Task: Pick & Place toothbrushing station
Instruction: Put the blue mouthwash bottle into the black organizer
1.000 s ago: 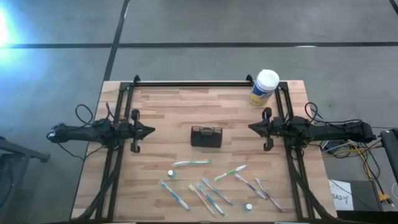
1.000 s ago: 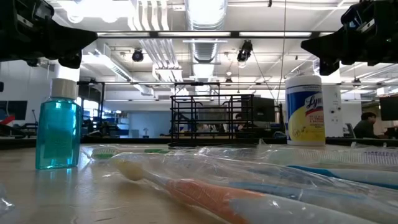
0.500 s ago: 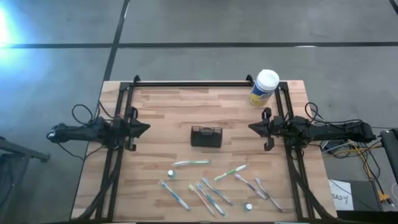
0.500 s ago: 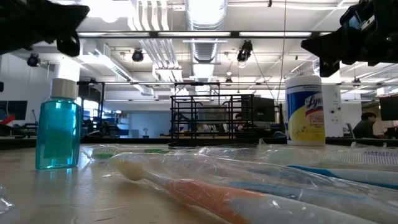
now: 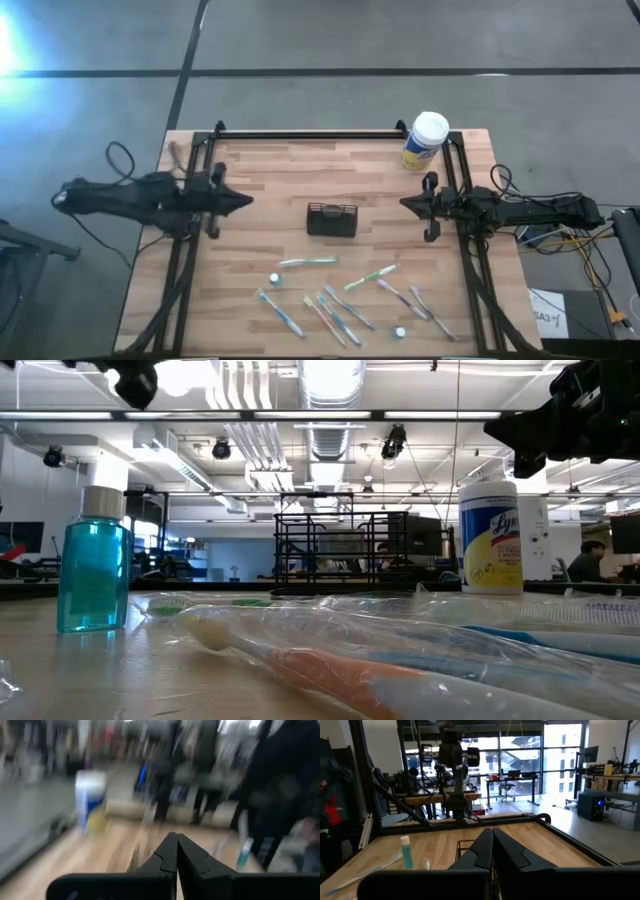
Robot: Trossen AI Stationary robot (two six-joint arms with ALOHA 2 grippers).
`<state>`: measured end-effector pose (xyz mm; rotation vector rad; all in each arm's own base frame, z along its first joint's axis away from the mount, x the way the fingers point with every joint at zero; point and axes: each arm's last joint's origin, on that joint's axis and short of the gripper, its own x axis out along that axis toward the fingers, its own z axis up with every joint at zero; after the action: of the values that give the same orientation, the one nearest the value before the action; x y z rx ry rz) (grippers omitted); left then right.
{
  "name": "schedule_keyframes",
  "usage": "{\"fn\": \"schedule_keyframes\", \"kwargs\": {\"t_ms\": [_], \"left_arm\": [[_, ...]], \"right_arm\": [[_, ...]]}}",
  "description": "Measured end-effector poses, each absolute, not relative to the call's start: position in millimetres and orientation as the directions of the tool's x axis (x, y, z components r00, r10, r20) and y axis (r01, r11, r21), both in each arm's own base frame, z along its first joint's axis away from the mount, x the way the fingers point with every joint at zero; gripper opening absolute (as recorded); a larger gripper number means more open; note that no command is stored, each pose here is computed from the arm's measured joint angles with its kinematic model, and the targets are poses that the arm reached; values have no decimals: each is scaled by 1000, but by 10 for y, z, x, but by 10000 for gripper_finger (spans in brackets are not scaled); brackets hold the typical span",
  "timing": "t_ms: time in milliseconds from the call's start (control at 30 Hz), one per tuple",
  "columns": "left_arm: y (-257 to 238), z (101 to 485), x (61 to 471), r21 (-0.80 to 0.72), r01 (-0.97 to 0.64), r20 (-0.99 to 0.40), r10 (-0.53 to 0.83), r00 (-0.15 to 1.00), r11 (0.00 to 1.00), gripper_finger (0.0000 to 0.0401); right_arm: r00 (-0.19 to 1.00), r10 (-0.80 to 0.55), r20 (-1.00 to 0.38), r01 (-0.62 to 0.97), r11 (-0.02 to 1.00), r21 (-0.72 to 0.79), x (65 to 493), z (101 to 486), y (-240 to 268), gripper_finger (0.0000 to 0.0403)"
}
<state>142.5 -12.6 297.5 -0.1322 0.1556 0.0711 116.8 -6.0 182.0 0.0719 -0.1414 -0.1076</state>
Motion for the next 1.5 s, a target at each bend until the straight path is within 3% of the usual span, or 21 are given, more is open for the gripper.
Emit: {"fn": "schedule_keyframes", "kwargs": {"t_ms": [233, 433, 633, 833, 1267, 1500], "left_arm": [[-198, 3387, 1813, -140, -374, -550, 242, 799, 917, 2], [-340, 3616, 2058, -133, -460, -700, 245, 670, 878, 1], [-581, 3530, 2297, -53, -521, -810, 269, 521, 852, 13], [-827, 3276, 2454, 16, -571, -882, 281, 378, 821, 60], [-1180, 2920, 2616, -38, -597, -968, 118, 220, 802, 214], [-1227, 2832, 2677, -69, -641, -982, 63, 180, 764, 261]], "right_arm": [[987, -112, 113, 107, 993, 46, 1171, 1797, -60, 8], [992, -112, 55, 114, 993, -32, 1176, 1741, -60, 8], [993, -112, 25, 113, 993, -36, 1178, 1712, -60, 8], [993, -112, 38, 114, 993, -34, 1176, 1724, -60, 8], [992, -112, 57, 113, 993, -17, 1175, 1743, -60, 8], [992, -112, 59, 113, 993, -16, 1175, 1745, -60, 8]]}}
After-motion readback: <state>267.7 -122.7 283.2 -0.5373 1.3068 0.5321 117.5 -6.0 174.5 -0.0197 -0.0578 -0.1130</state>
